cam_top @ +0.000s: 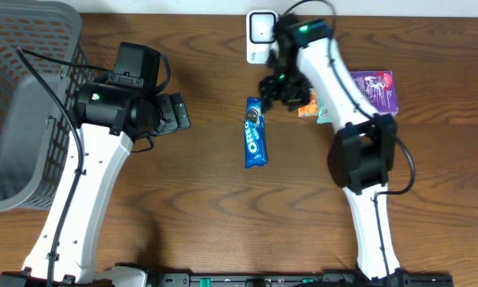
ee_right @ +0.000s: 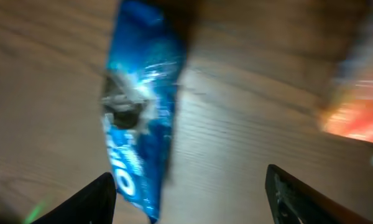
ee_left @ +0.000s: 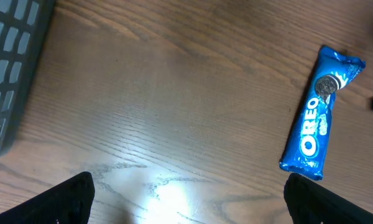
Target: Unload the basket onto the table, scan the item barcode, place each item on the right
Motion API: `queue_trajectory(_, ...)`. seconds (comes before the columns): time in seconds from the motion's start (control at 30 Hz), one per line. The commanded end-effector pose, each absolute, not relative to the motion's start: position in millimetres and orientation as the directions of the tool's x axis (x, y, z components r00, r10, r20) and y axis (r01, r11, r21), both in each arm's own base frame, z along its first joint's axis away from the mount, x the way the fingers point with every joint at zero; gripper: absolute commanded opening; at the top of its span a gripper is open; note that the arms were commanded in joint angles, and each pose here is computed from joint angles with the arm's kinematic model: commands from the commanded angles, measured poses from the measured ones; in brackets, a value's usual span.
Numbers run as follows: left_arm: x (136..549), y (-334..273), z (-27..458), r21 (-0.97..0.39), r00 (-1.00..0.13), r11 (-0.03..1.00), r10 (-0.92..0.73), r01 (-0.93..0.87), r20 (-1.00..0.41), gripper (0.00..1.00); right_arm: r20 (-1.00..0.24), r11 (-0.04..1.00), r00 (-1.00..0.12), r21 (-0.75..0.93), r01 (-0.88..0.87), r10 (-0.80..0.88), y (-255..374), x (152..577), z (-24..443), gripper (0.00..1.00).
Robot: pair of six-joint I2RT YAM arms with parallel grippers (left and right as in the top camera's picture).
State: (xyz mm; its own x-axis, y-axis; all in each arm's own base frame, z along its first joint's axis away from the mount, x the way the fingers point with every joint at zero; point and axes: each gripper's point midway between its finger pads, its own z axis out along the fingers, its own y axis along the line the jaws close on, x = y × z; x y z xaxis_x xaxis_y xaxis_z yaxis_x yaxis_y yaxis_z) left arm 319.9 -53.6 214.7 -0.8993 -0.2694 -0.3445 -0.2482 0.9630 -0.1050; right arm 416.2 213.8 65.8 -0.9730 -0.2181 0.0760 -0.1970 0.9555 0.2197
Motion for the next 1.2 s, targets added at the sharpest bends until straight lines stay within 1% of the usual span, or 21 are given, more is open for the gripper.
queue_trajectory(0.0, 321, -49, 218, -0.089, -0.894, 0.963, -0.268, -0.253, -0.358, 0.98, 0.075, 0.951, -0.964, 0.199, -0.238, -0.257, 243, 400, 51, 0.76)
queue_trajectory(0.07, 321, -49, 218, -0.089, -0.894, 0.963, -0.268, -0.253, -0.358, 0.98, 0.09, 0.971, -0.973, 0.132, -0.2, -0.213, 243, 394, 34, 0.75)
queue_trajectory(0.17, 321, -49, 218, -0.089, -0.894, 0.963, -0.268, -0.253, -0.358, 0.98, 0.101, 0.975, -0.975, 0.127, -0.183, -0.197, 243, 391, 19, 0.75)
queue_trajectory(0.23, 321, -49, 218, -0.089, -0.894, 0.963, -0.268, -0.253, -0.358, 0.98, 0.128, 0.977, -0.975, 0.131, -0.166, -0.182, 239, 385, 3, 0.72)
queue_trajectory(0.27, 321, -49, 218, -0.089, -0.894, 0.963, -0.268, -0.253, -0.358, 0.98, 0.138, 0.977, -0.974, 0.138, -0.159, -0.178, 238, 383, -3, 0.67)
queue_trajectory(0.3, 321, -49, 218, -0.089, -0.894, 0.963, -0.268, -0.253, -0.358, 0.98, 0.145, 0.978, -0.974, 0.144, -0.154, -0.175, 237, 381, -6, 0.6)
queue_trajectory(0.37, 321, -49, 218, -0.089, -0.894, 0.963, -0.268, -0.253, -0.358, 0.98, 0.154, 0.978, -0.974, 0.151, -0.143, -0.166, 234, 381, -10, 0.28)
queue_trajectory(0.4, 321, -49, 218, -0.089, -0.894, 0.963, -0.268, -0.253, -0.358, 0.98, 0.149, 0.978, -0.975, 0.153, -0.141, -0.164, 233, 382, -10, 0.2)
queue_trajectory(0.43, 321, -49, 218, -0.089, -0.894, 0.963, -0.268, -0.253, -0.358, 0.98, 0.139, 0.978, -0.977, 0.157, -0.141, -0.163, 234, 385, -9, 0.07)
queue_trajectory(0.47, 321, -49, 218, -0.089, -0.894, 0.963, -0.268, -0.253, -0.358, 0.98, 0.131, 0.977, -0.978, 0.161, -0.142, -0.163, 235, 387, -7, 0.01)
queue_trajectory(0.57, 321, -49, 218, -0.089, -0.894, 0.963, -0.268, -0.253, -0.358, 0.98, 0.098, 0.967, -0.981, 0.214, -0.142, -0.165, 244, 398, 7, 0.01)
queue_trajectory(0.7, 321, -49, 218, -0.089, -0.894, 0.963, -0.268, -0.253, -0.358, 0.98, -0.031, 0.952, -0.987, 0.259, -0.162, -0.16, 242, 438, 54, 0.01)
queue_trajectory(0.77, 321, -49, 218, -0.089, -0.894, 0.963, -0.268, -0.253, -0.358, 0.98, -0.124, 0.944, -0.981, 0.278, -0.179, -0.15, 240, 461, 82, 0.01)
queue_trajectory(0.87, 321, -49, 218, -0.089, -0.894, 0.963, -0.268, -0.253, -0.358, 0.98, -0.333, 0.922, -0.94, 0.333, -0.194, -0.078, 230, 512, 143, 0.01)
queue_trajectory(1.03, 321, -49, 218, -0.089, -0.894, 0.963, -0.268, -0.253, -0.358, 0.98, -0.475, 0.854, -0.879, 0.445, -0.27, -0.031, 246, 549, 166, 0.01)
queue_trajectory(1.13, 321, -49, 218, -0.089, -0.894, 0.963, -0.268, -0.253, -0.358, 0.98, -0.522, 0.838, -0.852, 0.48, -0.26, 0.035, 250, 570, 172, 0.01)
queue_trajectory(1.17, 321, -49, 218, -0.089, -0.894, 0.963, -0.268, -0.253, -0.358, 0.98, -0.537, 0.827, -0.84, 0.506, -0.245, 0.08, 252, 580, 175, 0.01)
